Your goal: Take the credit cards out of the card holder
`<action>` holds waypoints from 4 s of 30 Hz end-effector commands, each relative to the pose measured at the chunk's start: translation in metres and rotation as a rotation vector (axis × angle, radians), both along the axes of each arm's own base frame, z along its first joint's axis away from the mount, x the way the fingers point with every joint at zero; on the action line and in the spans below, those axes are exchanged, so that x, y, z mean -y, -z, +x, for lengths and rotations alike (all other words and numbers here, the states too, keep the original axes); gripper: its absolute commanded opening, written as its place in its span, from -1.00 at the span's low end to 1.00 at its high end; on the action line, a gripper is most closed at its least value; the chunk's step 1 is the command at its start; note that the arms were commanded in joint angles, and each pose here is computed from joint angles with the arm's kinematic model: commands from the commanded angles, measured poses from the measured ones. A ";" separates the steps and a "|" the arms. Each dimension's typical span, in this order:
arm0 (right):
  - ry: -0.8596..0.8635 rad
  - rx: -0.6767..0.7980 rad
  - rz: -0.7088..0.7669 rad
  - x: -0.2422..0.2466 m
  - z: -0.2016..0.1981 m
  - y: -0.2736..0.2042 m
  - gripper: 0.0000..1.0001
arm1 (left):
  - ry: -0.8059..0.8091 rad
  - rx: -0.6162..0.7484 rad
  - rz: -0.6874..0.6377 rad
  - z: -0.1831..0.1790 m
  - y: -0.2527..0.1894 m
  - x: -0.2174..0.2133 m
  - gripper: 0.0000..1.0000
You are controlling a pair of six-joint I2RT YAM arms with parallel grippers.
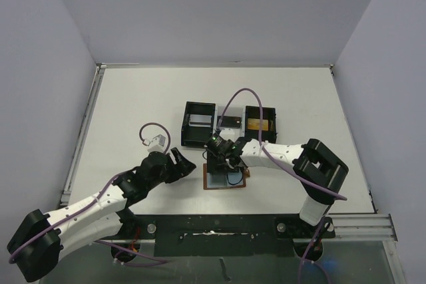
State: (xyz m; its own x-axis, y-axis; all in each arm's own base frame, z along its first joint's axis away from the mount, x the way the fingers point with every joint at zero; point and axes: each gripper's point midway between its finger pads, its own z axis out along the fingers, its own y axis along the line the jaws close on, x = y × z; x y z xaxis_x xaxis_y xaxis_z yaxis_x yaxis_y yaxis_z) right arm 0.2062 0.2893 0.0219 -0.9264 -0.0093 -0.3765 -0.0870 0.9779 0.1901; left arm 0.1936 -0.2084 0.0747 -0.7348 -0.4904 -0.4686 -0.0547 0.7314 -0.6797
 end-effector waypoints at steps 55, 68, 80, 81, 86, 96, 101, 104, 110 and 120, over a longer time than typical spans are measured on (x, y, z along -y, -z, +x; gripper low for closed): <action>0.039 -0.013 0.316 -0.003 -0.001 -0.007 0.01 | 0.367 0.045 -0.326 -0.014 -0.025 0.085 0.04; 0.048 -0.013 0.363 -0.005 -0.001 -0.014 0.01 | 0.414 -0.036 -0.273 -0.019 0.001 0.093 -0.14; 0.020 0.001 0.411 -0.013 0.001 -0.032 0.02 | 0.502 0.028 -0.305 -0.007 -0.013 0.121 -0.66; 0.020 0.006 0.408 -0.012 0.001 -0.034 0.05 | 0.499 0.020 -0.298 -0.006 -0.012 0.120 -0.67; -0.002 0.048 0.417 -0.008 0.004 -0.054 0.25 | 0.500 -0.012 -0.238 -0.008 0.002 0.112 -0.71; 0.093 0.137 0.283 0.032 0.016 -0.076 0.47 | 0.542 -0.026 -0.262 -0.010 0.003 0.123 -0.33; 0.175 0.189 0.261 0.054 0.019 -0.086 0.36 | 0.572 -0.018 -0.267 -0.009 -0.004 0.134 -0.20; 0.223 0.214 0.281 0.064 0.019 -0.093 0.31 | 0.601 -0.011 -0.261 -0.013 -0.009 0.144 -0.19; 0.266 0.230 0.361 0.078 0.017 -0.100 0.18 | 0.655 -0.020 -0.234 -0.020 -0.006 0.161 -0.16; 0.196 0.172 0.471 0.063 0.012 -0.098 -0.29 | 0.669 -0.051 -0.214 -0.035 0.007 0.168 -0.15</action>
